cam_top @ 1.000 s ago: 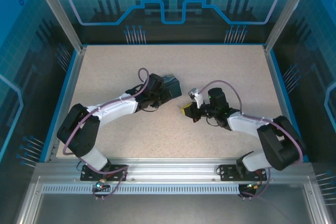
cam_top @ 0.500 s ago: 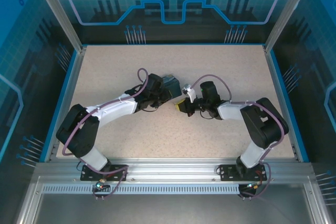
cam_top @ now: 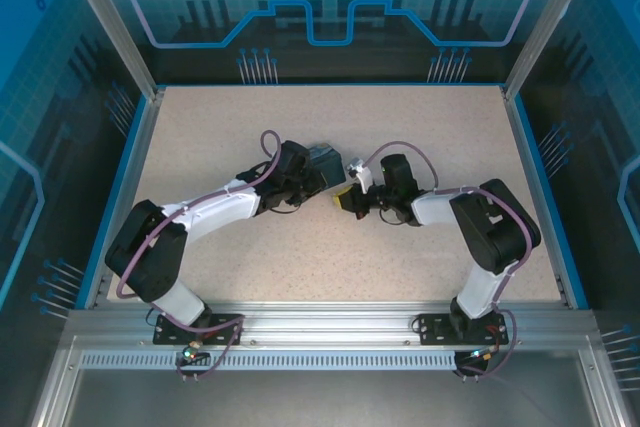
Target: Unlock the padlock with the key
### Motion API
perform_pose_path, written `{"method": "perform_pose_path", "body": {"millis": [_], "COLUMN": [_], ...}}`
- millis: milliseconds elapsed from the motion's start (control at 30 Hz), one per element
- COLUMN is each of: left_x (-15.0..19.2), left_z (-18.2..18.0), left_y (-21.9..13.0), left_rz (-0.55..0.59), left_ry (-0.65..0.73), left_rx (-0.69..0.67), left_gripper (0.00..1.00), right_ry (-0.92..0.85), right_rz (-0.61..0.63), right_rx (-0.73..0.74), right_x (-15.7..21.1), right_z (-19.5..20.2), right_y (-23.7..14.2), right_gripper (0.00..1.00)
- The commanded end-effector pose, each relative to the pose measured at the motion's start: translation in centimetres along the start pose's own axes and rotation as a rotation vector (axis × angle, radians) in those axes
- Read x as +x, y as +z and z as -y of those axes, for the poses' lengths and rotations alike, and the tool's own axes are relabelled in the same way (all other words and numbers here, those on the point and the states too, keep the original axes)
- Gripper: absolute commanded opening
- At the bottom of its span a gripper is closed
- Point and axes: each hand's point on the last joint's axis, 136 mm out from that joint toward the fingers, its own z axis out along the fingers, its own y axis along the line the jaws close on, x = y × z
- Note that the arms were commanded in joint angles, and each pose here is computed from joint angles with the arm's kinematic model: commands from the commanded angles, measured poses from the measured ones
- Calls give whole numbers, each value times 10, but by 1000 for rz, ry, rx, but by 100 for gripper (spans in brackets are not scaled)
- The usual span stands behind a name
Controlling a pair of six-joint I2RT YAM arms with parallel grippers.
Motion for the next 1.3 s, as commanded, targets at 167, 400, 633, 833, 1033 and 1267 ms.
{"method": "perform_pose_path", "body": {"millis": [167, 400, 633, 833, 1033, 1267], "left_x": [-7, -6, -8, -9, -10, -10], "left_z": [14, 14, 15, 17, 22, 24], "left_y": [-12, -12, -12, -14, -18, -22], "left_rz": [22, 19, 24, 23, 9, -19], "left_ry": [12, 12, 1, -5, -27, -52], "left_rx": [66, 64, 72, 81, 105, 134], "left_gripper": [15, 15, 15, 15, 15, 13], "right_ry": [-20, -25, -38, -51, -67, -71], "right_rz": [46, 55, 39, 52, 53, 42], "right_rx": [-31, -32, -39, -24, -11, 20], "right_x": [-18, -22, -14, -10, -10, 1], "right_z": [1, 1, -3, -6, -8, -7], "right_y": [1, 2, 4, 3, 1, -6], "right_gripper": [0, 0, 0, 0, 0, 0]}}
